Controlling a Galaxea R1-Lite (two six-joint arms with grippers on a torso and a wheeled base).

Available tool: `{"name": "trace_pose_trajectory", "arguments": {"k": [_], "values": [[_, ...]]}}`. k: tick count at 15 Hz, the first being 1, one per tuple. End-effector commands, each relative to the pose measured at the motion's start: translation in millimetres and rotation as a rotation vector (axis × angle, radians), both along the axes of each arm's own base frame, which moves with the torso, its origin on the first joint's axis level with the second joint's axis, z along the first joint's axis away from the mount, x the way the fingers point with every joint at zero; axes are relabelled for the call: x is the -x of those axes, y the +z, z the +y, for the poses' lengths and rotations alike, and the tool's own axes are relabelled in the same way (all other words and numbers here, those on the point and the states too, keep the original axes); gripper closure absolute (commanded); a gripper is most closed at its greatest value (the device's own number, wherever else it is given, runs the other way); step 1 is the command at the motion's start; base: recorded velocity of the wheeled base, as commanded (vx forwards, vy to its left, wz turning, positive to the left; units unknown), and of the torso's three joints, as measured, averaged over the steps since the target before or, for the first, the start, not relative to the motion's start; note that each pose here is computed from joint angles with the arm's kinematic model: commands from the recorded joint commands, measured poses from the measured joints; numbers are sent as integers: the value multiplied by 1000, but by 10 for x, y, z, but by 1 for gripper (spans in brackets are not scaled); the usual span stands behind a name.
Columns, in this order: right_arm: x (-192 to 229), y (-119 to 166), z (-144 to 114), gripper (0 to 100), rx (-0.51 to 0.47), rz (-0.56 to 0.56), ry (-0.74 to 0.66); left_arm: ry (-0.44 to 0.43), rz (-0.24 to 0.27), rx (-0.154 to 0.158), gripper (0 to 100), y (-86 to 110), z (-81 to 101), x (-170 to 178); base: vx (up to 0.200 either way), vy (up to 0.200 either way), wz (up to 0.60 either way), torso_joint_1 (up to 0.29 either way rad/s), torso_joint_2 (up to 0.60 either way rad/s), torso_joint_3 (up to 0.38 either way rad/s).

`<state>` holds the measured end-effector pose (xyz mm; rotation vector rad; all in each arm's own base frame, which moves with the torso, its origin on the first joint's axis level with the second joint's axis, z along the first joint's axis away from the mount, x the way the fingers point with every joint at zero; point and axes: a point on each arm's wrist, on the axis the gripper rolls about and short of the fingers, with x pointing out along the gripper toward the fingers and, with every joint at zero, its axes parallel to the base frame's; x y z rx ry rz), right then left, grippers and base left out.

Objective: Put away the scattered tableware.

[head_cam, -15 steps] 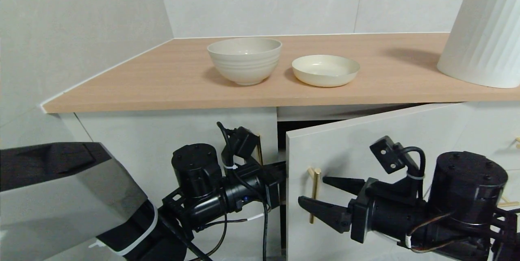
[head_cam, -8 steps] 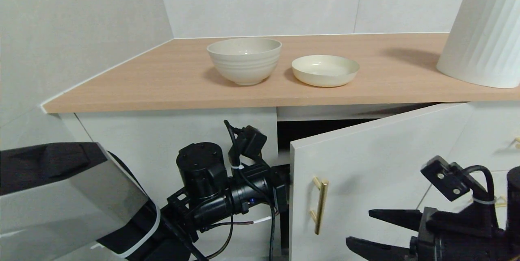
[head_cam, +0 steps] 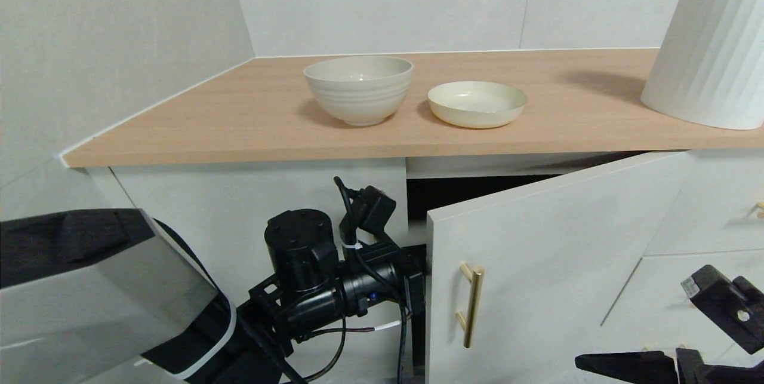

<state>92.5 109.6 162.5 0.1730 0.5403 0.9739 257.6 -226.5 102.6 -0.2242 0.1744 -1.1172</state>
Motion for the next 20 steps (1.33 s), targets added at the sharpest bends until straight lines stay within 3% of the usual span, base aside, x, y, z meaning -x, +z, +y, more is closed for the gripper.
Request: {"name": "trace_pose_trajectory", "arguments": {"k": [1,5,12,14,16,20], "values": [[19,-2,2,0,-1,0,12,-4,-7,6,100,43,-18,10,-200,0,0,7,7,-7],[16,-40,22,0,15,13,21,-7,-11,10,100,61,-28,14,-200,0,0,6,1,4],[28,-67,13,0,29,4,34,-7,10,-8,100,123,-119,-85,0,0,0,0,0,0],[29,-63,12,0,28,1,35,-3,14,-11,100,306,-165,-109,0,0,0,0,0,0],[29,-63,12,0,28,0,33,-9,22,-20,100,405,-183,-56,-200,0,0,0,2,2],[40,-54,-1,0,30,-19,40,-14,27,-26,100,410,-238,-22,-200,0,0,5,1,1]]}}
